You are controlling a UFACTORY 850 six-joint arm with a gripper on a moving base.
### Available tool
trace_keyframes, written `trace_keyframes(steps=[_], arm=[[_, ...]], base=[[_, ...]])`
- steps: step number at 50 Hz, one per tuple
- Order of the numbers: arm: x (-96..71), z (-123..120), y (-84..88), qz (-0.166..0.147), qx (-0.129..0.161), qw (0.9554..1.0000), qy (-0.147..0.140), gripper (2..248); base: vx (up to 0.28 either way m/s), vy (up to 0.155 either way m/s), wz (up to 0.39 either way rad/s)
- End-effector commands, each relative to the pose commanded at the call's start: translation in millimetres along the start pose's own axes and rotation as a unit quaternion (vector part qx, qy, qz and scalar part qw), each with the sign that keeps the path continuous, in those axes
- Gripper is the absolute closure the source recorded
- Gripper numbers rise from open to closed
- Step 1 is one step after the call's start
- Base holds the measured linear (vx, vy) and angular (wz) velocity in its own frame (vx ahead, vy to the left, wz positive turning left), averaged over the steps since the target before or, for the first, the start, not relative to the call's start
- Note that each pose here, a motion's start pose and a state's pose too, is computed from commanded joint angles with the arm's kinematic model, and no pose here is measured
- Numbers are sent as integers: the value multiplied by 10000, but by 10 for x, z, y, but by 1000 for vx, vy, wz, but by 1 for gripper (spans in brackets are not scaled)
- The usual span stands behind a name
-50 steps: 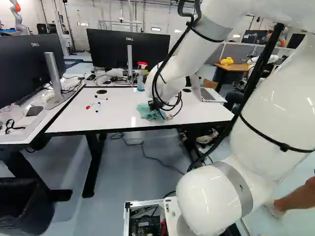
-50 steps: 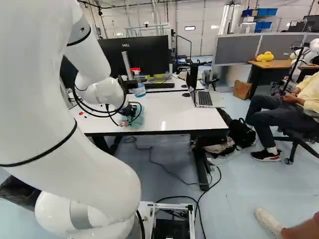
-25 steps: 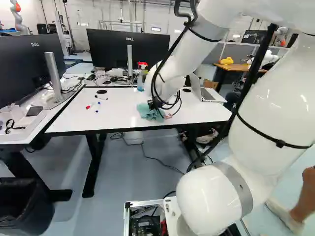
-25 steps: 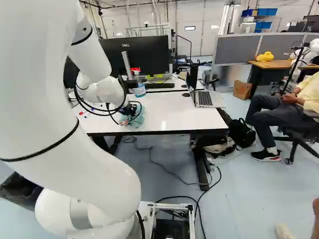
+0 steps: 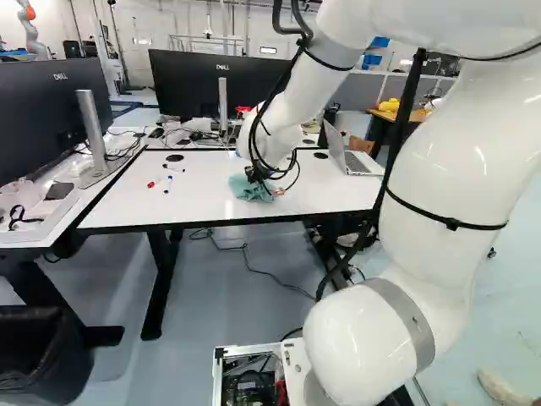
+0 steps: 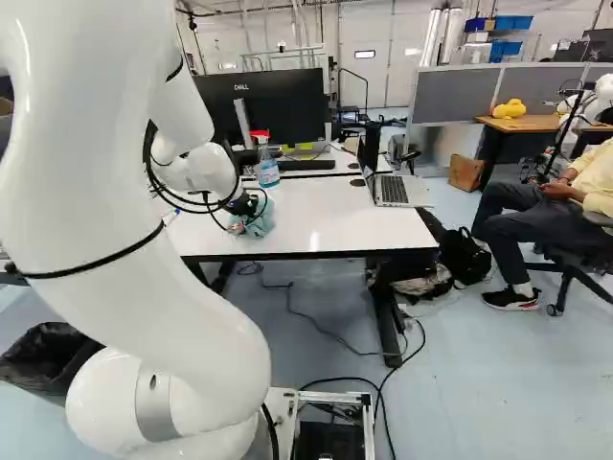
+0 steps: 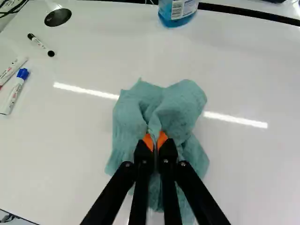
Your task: Clean the table with the green towel
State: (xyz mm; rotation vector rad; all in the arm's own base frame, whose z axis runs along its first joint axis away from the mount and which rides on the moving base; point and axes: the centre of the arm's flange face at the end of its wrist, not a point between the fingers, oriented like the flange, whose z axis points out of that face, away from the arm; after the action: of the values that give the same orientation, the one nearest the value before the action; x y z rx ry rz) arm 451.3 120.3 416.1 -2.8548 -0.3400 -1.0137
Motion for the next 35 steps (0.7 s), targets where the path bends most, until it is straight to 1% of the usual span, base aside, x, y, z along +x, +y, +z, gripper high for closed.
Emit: trace_keyframes(steps=[7, 13, 20, 35], arm=[[6, 7, -112, -93, 76, 9999, 0, 220], [-28, -20, -196, -164, 134, 9998, -5, 220], [-111, -87, -253, -219, 178, 9996, -17, 220], [-347, -274, -274, -259, 209, 9994, -39, 220]], base=[[0, 0, 0], [0, 0, 0], [0, 0, 0], [0, 0, 0]])
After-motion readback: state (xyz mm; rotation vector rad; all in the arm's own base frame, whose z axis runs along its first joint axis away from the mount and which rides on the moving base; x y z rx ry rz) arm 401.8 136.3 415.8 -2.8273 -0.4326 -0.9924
